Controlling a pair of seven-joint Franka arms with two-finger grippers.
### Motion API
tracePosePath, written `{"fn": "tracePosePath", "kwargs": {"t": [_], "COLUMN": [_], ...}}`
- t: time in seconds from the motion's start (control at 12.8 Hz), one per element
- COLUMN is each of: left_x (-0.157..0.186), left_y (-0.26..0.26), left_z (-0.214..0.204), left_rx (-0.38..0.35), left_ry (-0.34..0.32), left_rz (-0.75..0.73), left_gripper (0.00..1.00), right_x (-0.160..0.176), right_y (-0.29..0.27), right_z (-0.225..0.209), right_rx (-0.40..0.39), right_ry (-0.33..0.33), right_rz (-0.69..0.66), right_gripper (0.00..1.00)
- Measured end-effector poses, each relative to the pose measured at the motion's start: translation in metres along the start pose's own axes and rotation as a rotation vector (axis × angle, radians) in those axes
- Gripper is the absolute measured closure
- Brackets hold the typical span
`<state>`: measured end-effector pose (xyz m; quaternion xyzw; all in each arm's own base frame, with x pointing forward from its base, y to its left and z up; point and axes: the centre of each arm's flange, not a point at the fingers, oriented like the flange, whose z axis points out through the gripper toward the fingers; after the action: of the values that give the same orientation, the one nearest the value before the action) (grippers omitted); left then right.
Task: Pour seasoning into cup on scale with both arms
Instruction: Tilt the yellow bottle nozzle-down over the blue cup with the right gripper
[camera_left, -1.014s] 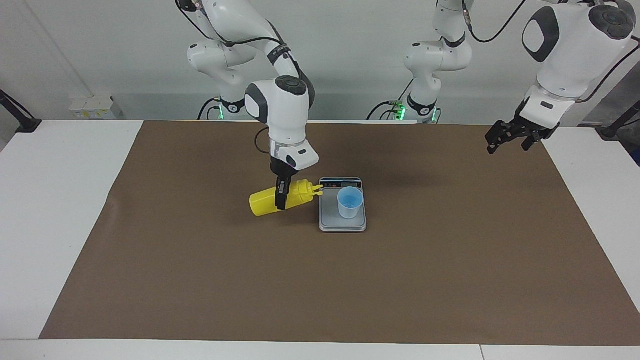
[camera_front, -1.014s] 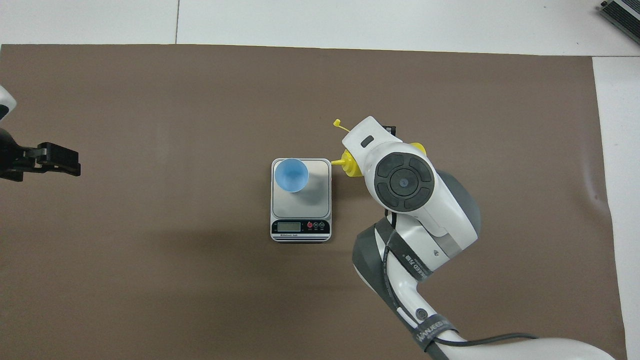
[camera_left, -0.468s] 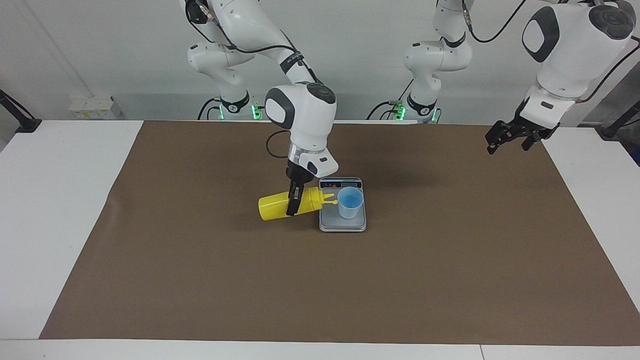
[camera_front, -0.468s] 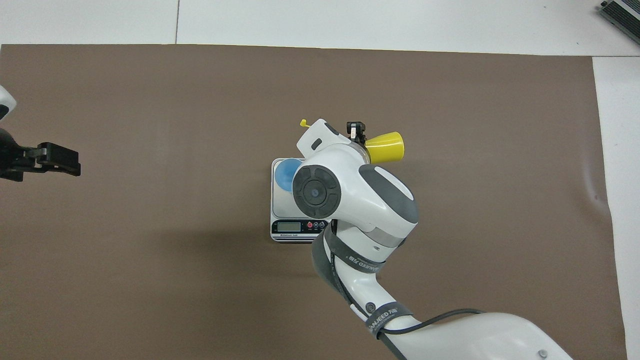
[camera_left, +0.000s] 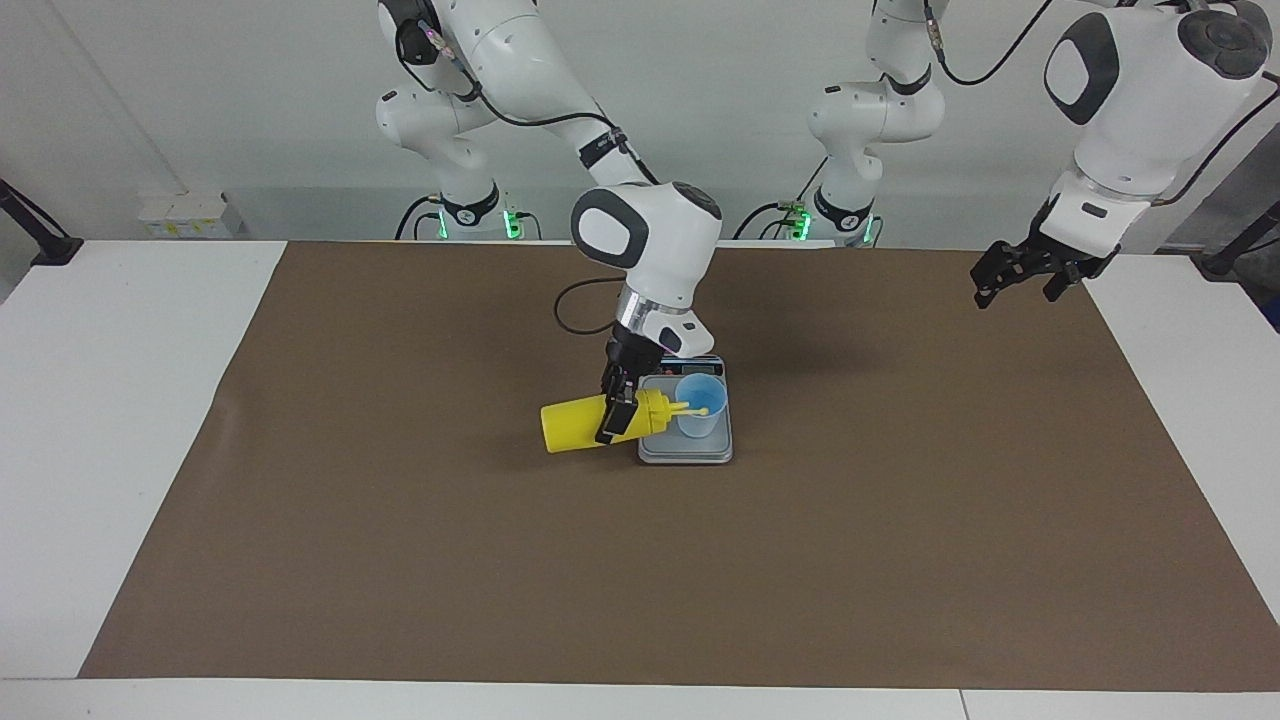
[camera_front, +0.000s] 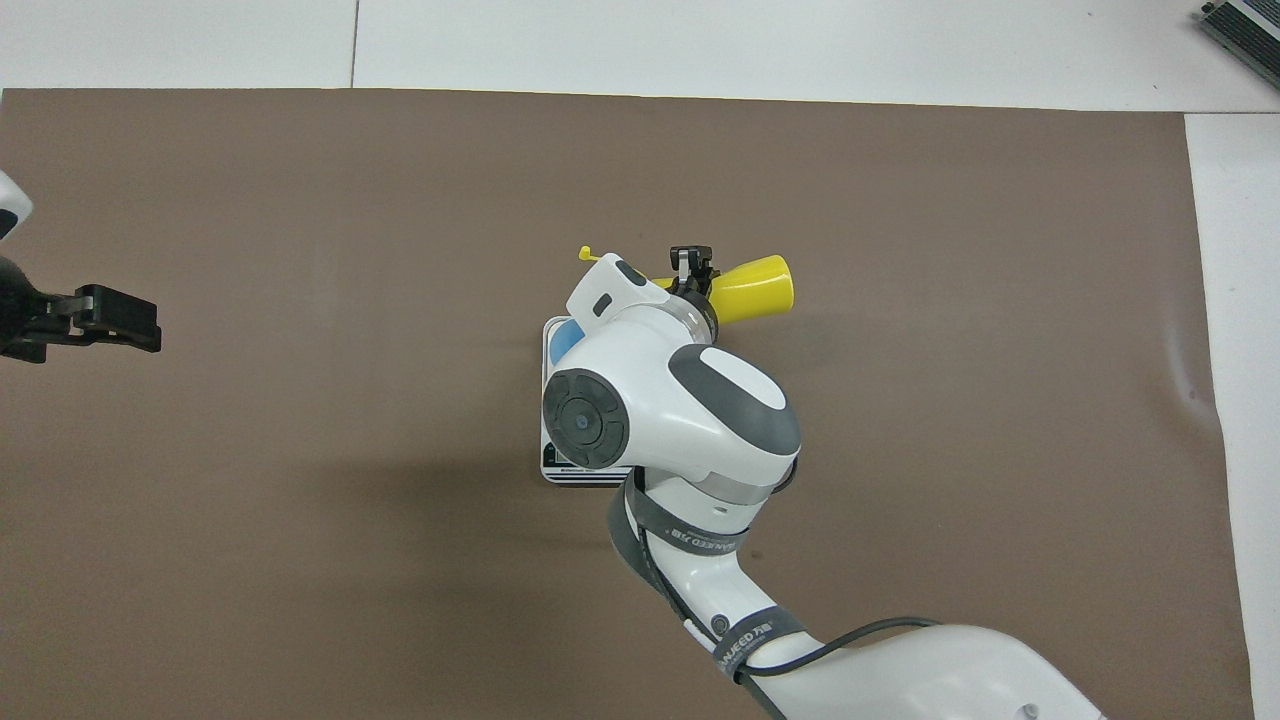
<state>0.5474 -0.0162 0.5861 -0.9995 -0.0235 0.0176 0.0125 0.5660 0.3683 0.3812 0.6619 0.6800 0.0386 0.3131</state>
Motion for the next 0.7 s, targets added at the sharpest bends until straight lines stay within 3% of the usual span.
{"fn": "tracePosePath", "kwargs": {"t": [0.7], "left_x": [0.0], "left_y": [0.0], "left_z": [0.0], "left_rx": [0.0], "left_ry": [0.0], "left_rz": [0.0], "left_gripper": [0.0], "right_x": [0.032], "right_y": [-0.026], "right_z": [-0.019], "right_rx": [-0.226], "right_ry": [-0.116], "right_rz": [-0.104], "right_gripper": [0.53]}}
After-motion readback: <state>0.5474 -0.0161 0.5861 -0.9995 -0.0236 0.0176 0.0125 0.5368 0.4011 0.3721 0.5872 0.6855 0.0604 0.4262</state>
